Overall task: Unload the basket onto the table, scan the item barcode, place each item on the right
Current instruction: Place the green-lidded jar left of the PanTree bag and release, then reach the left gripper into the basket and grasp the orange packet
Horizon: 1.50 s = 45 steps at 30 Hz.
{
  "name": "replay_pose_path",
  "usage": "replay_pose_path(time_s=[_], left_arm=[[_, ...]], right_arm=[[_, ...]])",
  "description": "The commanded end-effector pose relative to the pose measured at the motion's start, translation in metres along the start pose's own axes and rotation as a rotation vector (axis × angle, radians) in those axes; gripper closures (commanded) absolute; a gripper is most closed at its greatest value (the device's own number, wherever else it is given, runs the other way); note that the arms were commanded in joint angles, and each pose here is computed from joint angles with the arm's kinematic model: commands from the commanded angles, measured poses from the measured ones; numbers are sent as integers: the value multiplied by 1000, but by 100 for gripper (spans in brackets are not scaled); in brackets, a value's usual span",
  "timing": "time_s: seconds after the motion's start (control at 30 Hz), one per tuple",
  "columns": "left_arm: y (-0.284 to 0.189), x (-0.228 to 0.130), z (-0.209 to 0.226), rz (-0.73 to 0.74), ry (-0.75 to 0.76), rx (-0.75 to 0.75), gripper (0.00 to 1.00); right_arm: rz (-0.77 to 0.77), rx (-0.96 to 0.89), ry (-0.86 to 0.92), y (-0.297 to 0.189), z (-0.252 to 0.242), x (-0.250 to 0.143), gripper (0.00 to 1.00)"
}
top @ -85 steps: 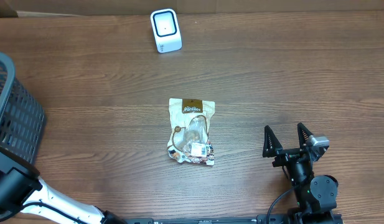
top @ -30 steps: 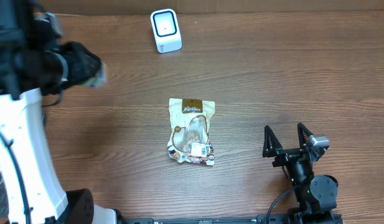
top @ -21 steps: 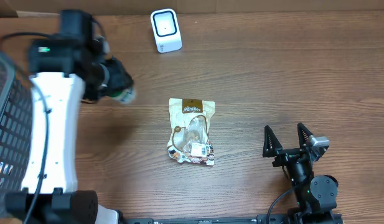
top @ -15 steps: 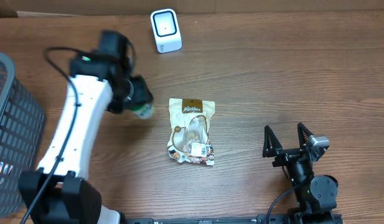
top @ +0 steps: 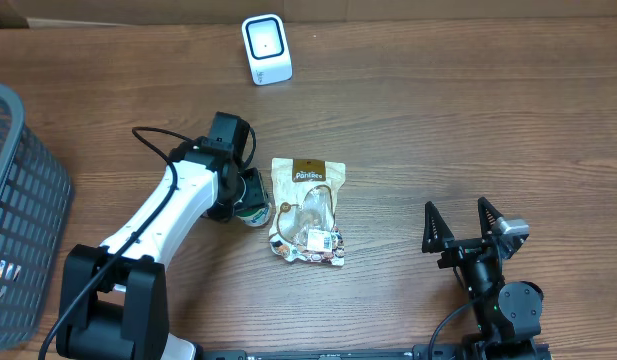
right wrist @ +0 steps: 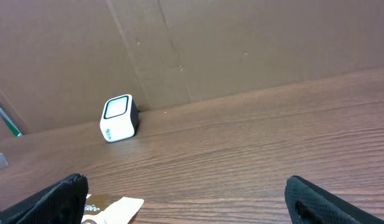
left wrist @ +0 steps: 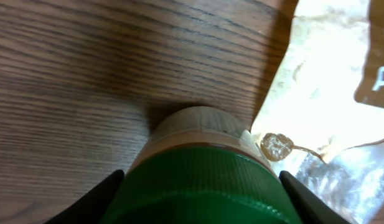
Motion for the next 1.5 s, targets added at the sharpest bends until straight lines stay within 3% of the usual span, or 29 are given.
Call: replay_pose_path(time_s=[0.0,0.17,0.33,0.5,0.6,0.77,0.9,1.07,1.27,1.47], left_arm=[[2,-3,-4,-7,-5,3,29],[2,-2,-7,-16,5,-1,12],[-27,18,-3,-74,-19,17,8],[-132,53,13,-249,-63,67,7],[-206,55,34,-356,-139,122,5],[-309,20,92,-520,-359,252,2],[-350,-16,146,-609,-588,355,7],[-353,-53,215,-567,-868,466,27],[-309,-70,289,-397,-1066,479,30],[-250,-74,329,-222,-1094,451,30]], right_arm=[[-7,0,2,0,-1,-1,0],[-8,0,2,0,-1,-1,0],[-8,0,2,0,-1,-1,0],[-8,0,2,0,-1,-1,0],[-7,0,2,0,-1,-1,0],[-7,0,2,0,-1,-1,0],[-8,0,2,0,-1,-1,0],[-7,0,2,0,-1,-1,0],[-8,0,2,0,-1,-1,0],[-8,0,2,0,-1,-1,0]])
Point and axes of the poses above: each gripper's point midway between its finger pads, its own y axis out along the fingers, its own z axis along the line the jaws close on, x = y × z, the point moved 10 cm from there along -y, back along the fingers, and after that the axes turned 15 degrees about y, right-handed, at the moved point
